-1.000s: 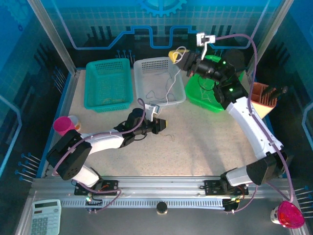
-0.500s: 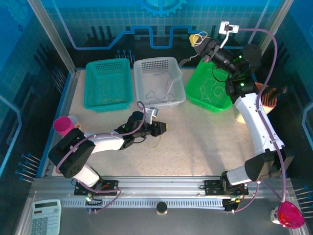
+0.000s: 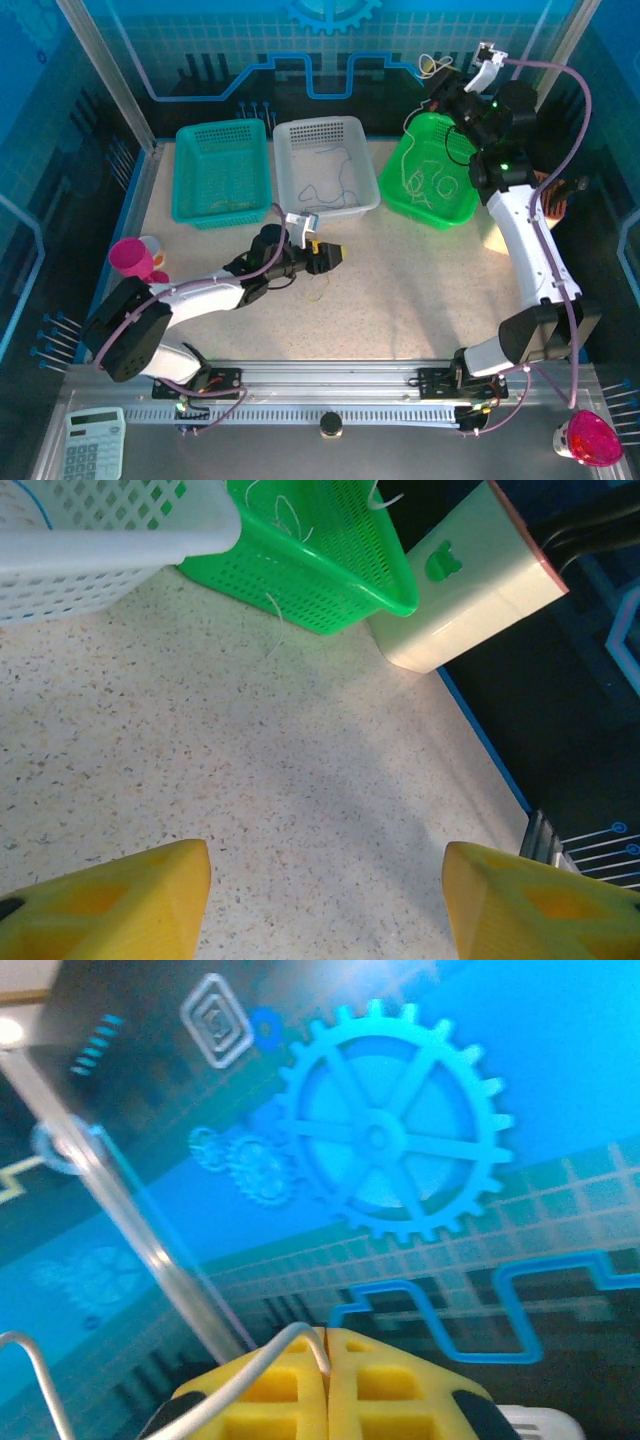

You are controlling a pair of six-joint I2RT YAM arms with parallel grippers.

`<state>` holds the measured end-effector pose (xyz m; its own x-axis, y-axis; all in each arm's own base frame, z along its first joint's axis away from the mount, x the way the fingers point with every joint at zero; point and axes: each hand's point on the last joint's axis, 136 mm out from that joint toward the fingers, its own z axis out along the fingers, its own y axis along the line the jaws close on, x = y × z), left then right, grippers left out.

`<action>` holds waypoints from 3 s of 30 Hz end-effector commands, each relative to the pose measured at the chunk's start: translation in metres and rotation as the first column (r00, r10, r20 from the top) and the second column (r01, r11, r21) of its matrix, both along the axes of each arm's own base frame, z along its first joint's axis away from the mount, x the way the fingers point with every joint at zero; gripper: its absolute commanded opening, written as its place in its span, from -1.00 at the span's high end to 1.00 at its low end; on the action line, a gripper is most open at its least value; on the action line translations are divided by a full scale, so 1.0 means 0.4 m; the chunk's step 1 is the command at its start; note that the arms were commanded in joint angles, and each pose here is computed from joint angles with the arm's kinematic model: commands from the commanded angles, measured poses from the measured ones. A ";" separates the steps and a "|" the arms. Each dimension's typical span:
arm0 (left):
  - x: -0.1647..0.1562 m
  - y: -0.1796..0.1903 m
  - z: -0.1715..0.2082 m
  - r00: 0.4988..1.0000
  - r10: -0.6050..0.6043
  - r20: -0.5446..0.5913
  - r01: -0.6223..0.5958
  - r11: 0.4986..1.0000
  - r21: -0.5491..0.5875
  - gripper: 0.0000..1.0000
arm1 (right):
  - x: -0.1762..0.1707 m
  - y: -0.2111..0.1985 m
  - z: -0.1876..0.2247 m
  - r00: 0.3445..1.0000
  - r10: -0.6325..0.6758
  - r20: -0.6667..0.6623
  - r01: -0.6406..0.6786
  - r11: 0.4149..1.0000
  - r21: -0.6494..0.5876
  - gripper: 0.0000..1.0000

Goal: Untangle the cables

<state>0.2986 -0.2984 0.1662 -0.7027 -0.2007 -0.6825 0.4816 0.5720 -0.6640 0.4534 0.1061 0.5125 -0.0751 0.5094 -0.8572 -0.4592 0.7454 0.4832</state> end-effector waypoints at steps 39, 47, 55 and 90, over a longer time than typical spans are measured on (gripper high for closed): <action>-0.029 0.034 0.182 0.995 0.027 0.095 -0.022 0.998 -0.056 -0.52 | 0.217 -0.254 -0.229 0.858 -0.473 -0.199 0.460 0.881 -0.111 1.00; -0.030 0.036 0.175 0.996 0.032 0.084 -0.027 0.998 -0.062 -0.52 | 0.225 -0.206 -0.399 0.823 -0.489 -0.288 0.443 0.871 -0.212 1.00; -0.035 0.044 0.176 0.995 0.044 0.084 -0.038 0.997 -0.073 -0.53 | 0.227 -0.192 -0.552 0.772 -0.509 -0.380 0.419 0.858 -0.297 1.00; -0.038 0.090 0.172 0.989 0.130 0.077 -0.125 0.990 -0.068 -0.68 | 0.013 -0.135 -0.720 0.686 -0.288 -0.668 0.163 0.956 -0.246 -0.51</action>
<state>0.2816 -0.2705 0.2360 -0.6299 -0.2974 -0.7175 0.4907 0.5637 -0.6644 0.4717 0.0198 0.2264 -0.5176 0.4973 -0.6962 0.2528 0.8663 0.4309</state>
